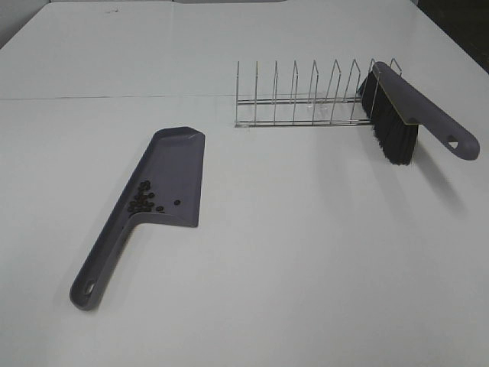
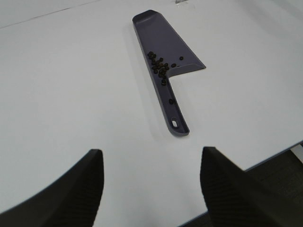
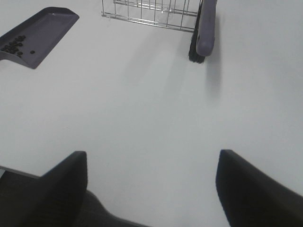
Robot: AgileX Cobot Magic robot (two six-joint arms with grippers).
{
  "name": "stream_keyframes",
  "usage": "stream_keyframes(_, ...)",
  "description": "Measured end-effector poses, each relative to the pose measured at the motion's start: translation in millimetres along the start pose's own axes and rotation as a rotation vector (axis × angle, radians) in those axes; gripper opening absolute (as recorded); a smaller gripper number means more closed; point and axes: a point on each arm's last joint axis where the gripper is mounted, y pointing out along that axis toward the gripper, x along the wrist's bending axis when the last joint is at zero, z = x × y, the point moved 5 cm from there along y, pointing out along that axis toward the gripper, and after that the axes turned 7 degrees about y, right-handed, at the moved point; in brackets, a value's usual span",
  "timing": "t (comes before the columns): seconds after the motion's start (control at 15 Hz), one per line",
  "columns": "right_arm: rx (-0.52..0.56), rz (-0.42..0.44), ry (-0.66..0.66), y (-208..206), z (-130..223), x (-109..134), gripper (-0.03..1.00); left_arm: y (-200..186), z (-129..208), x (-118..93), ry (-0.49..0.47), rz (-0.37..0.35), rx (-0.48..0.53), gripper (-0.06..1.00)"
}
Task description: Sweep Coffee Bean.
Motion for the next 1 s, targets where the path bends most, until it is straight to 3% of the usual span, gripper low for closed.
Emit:
stream_keyframes(0.13, -0.049, 0.0, -0.022, 9.2, -6.1, -0.6, 0.63, 0.8, -0.3, -1.5, 0.014, 0.01, -0.006, 0.56)
stream_keyframes(1.0, -0.067, 0.0, -0.023, 10.6, -8.3, -0.7, 0.63, 1.0, -0.4, -2.2, 0.021, 0.015, -0.008, 0.56)
